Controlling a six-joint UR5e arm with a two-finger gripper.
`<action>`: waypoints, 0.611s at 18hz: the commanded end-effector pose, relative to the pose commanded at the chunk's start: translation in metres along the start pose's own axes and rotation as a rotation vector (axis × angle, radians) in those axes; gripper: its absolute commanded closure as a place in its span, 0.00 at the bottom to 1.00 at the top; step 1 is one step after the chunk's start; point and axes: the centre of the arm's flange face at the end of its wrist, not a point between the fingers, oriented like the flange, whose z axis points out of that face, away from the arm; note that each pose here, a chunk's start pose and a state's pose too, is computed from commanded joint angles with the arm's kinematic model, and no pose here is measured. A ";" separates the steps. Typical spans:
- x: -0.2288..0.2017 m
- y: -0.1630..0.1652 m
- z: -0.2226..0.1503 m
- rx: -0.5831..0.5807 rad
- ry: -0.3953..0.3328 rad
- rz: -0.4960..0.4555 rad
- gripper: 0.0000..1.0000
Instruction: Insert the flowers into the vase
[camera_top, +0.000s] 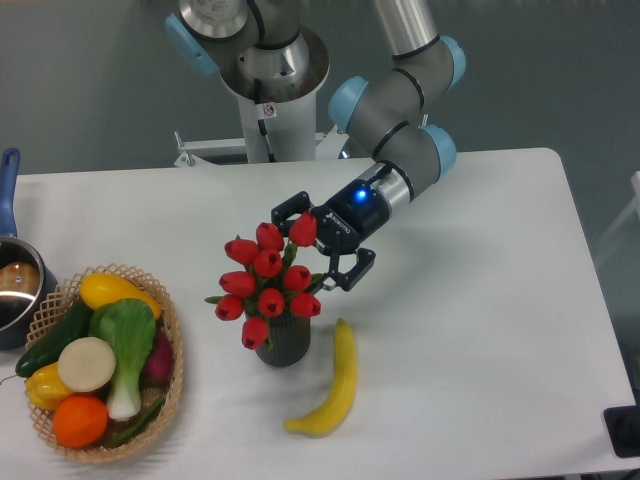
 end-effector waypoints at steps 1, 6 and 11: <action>-0.001 -0.008 -0.009 -0.010 -0.017 0.024 0.00; -0.016 -0.052 -0.046 -0.176 -0.065 0.137 0.00; -0.041 -0.118 -0.082 -0.600 -0.106 0.287 0.00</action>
